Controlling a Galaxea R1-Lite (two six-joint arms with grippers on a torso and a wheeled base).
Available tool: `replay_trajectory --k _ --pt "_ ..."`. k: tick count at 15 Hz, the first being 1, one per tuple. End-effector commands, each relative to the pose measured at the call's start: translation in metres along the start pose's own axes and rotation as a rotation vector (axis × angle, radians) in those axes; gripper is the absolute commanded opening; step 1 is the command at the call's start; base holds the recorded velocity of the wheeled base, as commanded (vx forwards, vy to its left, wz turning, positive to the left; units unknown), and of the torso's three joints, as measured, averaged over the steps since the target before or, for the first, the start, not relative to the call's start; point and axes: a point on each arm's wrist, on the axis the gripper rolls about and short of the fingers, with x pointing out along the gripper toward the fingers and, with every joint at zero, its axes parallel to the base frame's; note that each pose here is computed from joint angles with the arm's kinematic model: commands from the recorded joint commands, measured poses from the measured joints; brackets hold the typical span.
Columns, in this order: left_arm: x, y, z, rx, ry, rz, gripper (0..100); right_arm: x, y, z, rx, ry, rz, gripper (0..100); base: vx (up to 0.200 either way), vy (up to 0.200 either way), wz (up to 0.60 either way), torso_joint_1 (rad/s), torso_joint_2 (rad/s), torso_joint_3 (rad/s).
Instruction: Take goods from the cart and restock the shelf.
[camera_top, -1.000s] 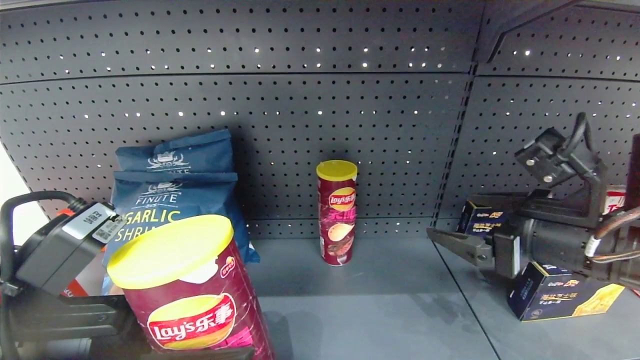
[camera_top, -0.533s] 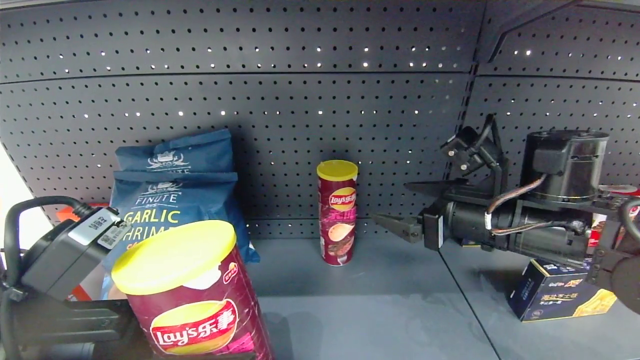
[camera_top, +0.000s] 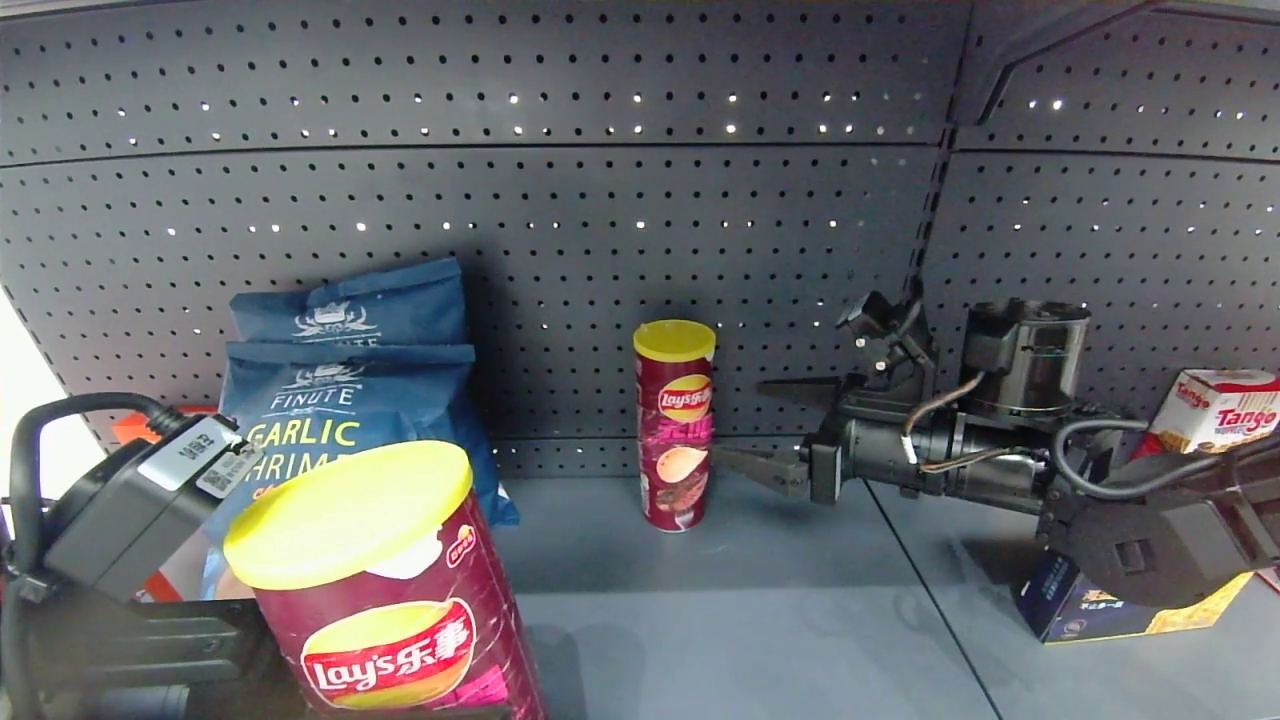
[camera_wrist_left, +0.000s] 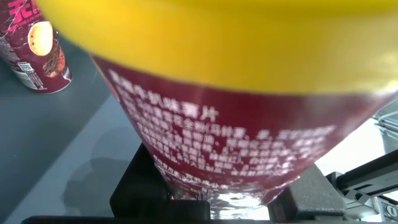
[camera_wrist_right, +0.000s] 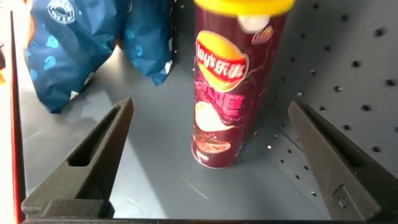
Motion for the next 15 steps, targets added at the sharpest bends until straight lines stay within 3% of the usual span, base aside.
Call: replay_trajectory --k 1,7,15 --pt "0.000 0.000 0.000 0.000 0.001 0.000 0 0.008 -0.003 -0.010 0.011 0.018 0.011 100 0.000 0.000 0.00 0.000 0.00 0.000" --pt "0.000 0.000 0.000 0.000 0.001 0.000 0 0.027 -0.010 -0.023 0.011 0.001 0.128 100 0.000 0.000 0.00 0.000 0.00 0.000" --pt "0.000 0.000 0.000 0.000 -0.001 0.002 0 0.048 -0.026 -0.038 0.016 0.002 0.145 100 0.000 0.000 0.00 0.000 0.00 0.000"
